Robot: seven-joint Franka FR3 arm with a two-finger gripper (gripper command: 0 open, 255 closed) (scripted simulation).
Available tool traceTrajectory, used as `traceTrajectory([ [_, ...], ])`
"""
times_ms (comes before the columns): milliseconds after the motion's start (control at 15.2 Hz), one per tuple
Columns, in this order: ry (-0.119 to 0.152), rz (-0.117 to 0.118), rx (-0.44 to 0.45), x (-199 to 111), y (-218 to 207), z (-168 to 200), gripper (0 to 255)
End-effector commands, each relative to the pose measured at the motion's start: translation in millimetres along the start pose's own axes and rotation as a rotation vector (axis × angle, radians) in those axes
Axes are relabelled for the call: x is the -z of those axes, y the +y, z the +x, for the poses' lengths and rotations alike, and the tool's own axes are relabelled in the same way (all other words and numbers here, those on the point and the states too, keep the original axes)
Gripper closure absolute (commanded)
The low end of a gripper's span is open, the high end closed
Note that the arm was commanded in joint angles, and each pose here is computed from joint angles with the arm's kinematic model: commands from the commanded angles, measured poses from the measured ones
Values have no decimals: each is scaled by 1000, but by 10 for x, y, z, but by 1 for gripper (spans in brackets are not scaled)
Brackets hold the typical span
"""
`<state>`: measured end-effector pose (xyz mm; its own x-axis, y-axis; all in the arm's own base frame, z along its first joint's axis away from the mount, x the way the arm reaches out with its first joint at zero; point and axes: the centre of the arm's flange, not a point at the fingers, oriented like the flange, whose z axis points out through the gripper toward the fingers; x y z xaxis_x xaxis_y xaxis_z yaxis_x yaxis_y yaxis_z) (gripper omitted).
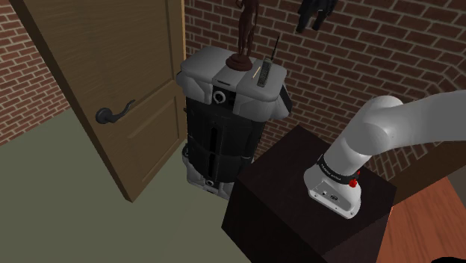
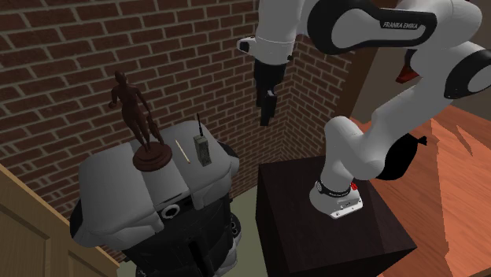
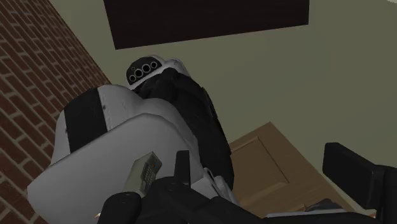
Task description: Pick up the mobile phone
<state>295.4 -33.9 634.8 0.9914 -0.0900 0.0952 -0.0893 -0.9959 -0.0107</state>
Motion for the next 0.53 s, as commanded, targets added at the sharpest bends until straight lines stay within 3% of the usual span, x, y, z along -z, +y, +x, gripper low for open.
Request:
traceTrajectory([
  [0,0,0,0,0,0,0,0],
  [462,-21,-38,-300,-584,98,739,0],
])
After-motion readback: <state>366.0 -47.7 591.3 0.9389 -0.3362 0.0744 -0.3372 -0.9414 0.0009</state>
